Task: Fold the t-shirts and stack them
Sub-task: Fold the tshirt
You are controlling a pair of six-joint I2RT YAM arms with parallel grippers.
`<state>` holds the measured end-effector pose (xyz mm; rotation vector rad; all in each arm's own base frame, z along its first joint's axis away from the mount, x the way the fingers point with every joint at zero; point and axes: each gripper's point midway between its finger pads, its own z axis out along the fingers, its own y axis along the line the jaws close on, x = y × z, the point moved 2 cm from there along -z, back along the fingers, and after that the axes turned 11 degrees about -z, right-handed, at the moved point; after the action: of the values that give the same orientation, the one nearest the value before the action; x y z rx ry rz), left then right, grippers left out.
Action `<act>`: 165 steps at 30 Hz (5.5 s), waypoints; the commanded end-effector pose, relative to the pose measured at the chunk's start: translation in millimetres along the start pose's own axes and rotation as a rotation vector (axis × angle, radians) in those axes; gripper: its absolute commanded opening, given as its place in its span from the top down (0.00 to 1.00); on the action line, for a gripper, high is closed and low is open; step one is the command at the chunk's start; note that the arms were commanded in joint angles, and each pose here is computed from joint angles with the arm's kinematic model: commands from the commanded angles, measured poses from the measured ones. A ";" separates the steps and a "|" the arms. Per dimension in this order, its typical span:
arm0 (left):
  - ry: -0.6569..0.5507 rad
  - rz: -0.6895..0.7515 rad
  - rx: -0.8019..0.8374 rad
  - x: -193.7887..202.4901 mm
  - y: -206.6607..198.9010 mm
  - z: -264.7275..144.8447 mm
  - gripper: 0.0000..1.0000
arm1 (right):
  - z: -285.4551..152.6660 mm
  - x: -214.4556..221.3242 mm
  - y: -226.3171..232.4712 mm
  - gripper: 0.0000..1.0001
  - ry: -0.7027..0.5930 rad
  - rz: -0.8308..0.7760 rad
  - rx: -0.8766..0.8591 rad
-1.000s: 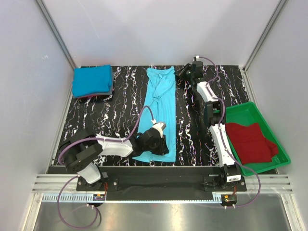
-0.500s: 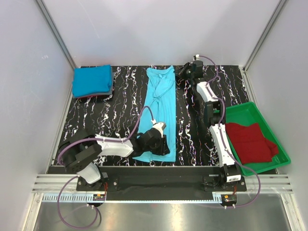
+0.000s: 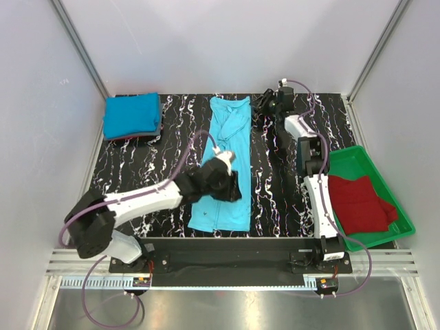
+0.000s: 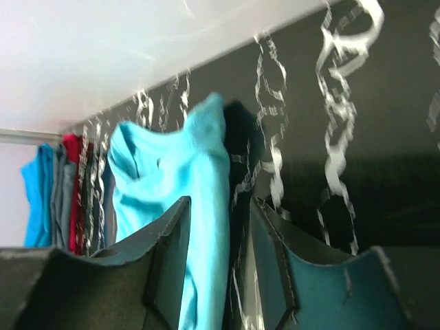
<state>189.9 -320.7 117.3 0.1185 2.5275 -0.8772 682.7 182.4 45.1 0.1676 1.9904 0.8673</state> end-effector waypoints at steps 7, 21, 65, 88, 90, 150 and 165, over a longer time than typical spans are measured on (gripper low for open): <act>-0.257 -0.051 -0.159 -105.1 73.4 -105.0 0.52 | -109.8 -84.7 93.3 0.51 -0.062 -0.159 0.092; -0.120 -0.258 -0.152 -2.3 141.6 -78.4 0.51 | -77.7 31.4 220.1 0.57 0.063 -0.414 0.162; -0.014 -0.481 -0.170 91.9 168.3 -40.3 0.97 | 54.3 99.1 128.5 1.00 -0.022 0.101 0.210; -0.028 -0.471 -0.165 94.6 160.2 -42.2 0.76 | 61.5 67.7 131.4 0.98 -0.154 0.113 0.151; -0.047 -0.431 -0.174 80.8 154.0 -45.7 0.60 | 53.6 54.1 156.5 0.94 -0.141 0.031 0.066; -0.014 -0.237 -0.249 70.1 127.3 -89.7 0.47 | -445.7 269.9 154.8 0.37 0.676 0.068 0.286; 0.005 -0.250 -0.230 75.3 126.1 -88.4 0.48 | -441.1 280.2 153.6 0.40 0.679 0.081 0.284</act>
<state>114.1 -165.7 68.4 -0.2788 2.6809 -0.6271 136.3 188.6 86.7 0.1202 2.7844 0.7206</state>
